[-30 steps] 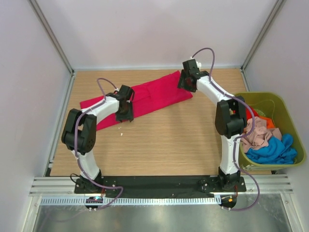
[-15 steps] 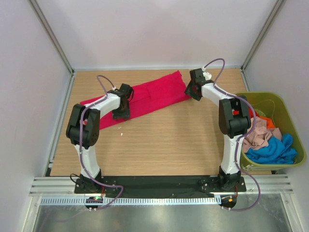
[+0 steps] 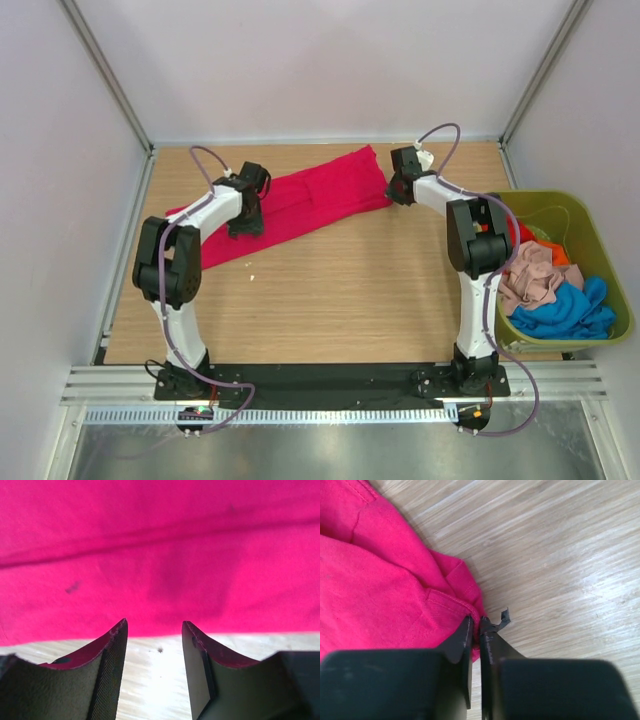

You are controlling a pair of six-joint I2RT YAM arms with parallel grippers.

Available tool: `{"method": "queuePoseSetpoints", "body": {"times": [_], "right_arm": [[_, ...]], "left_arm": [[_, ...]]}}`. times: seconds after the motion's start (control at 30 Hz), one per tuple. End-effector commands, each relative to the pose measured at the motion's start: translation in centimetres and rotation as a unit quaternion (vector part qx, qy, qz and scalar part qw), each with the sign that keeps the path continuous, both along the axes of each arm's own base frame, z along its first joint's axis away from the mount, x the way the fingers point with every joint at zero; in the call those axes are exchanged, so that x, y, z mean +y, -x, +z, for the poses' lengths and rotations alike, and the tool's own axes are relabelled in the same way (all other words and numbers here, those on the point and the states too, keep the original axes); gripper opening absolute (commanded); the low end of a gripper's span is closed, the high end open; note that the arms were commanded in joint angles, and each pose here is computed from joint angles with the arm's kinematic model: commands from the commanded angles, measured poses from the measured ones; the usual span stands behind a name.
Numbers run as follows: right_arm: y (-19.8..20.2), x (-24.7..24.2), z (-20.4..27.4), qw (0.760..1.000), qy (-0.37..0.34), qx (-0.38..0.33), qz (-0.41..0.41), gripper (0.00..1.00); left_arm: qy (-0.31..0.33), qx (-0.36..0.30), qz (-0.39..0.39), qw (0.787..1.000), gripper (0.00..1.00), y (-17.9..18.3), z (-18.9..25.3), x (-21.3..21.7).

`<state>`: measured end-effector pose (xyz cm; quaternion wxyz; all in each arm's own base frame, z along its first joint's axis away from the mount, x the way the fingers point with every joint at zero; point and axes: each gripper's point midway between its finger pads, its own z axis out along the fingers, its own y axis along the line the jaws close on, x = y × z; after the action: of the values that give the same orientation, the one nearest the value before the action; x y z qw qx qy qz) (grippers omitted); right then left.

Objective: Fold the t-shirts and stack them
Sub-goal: Fold the tshirt

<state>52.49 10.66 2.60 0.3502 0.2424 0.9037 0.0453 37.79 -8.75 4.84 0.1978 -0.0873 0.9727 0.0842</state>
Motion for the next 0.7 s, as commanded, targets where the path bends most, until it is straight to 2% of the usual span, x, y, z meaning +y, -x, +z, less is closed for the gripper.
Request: {"method": "queuePoseSetpoints", "body": {"times": [0.0, 0.07, 0.13, 0.3, 0.4, 0.53, 0.6, 0.63, 0.67], "right_arm": [[-0.9, -1.3, -0.4, 0.999, 0.032, -0.007, 0.002, 0.06], [-1.4, -1.7, 0.2, 0.999, 0.050, -0.012, 0.013, 0.01], [-2.2, -2.0, 0.7, 0.998, 0.061, -0.020, 0.017, 0.01], [-3.9, -3.3, 0.9, 0.993, 0.111, -0.018, 0.047, 0.01], [-5.1, -2.8, 0.4, 0.994, 0.084, -0.023, 0.070, 0.03], [-6.4, -2.7, 0.7, 0.994, 0.077, -0.027, 0.074, 0.09], [-6.8, -2.5, 0.8, 0.994, 0.073, -0.031, 0.081, 0.13], [-7.0, -2.5, 1.4, 0.993, 0.077, -0.033, 0.085, 0.17], [-7.0, -2.5, 1.7, 0.993, 0.077, -0.031, 0.087, 0.25]], "left_arm": [[-0.006, 0.023, 0.029, 0.999, 0.49, -0.8, -1.4, 2.0], [-0.012, 0.044, 0.033, 0.998, 0.48, -0.1, -2.6, 2.5], [-0.022, 0.077, 0.035, 0.996, 0.48, 0.9, -3.9, 2.7], [-0.055, 0.106, 0.045, 0.992, 0.47, 2.5, -4.9, 3.9], [-0.051, 0.112, 0.046, 0.991, 0.47, 3.3, -4.6, 3.8], [-0.042, 0.111, 0.043, 0.992, 0.47, 5.3, -3.4, 2.6], [-0.031, 0.091, 0.036, 0.995, 0.48, 5.6, -1.8, 1.7], [-0.025, 0.085, 0.039, 0.995, 0.48, 5.7, -1.2, 1.6], [-0.019, 0.080, 0.043, 0.996, 0.49, 5.8, -0.6, 1.4]]}}
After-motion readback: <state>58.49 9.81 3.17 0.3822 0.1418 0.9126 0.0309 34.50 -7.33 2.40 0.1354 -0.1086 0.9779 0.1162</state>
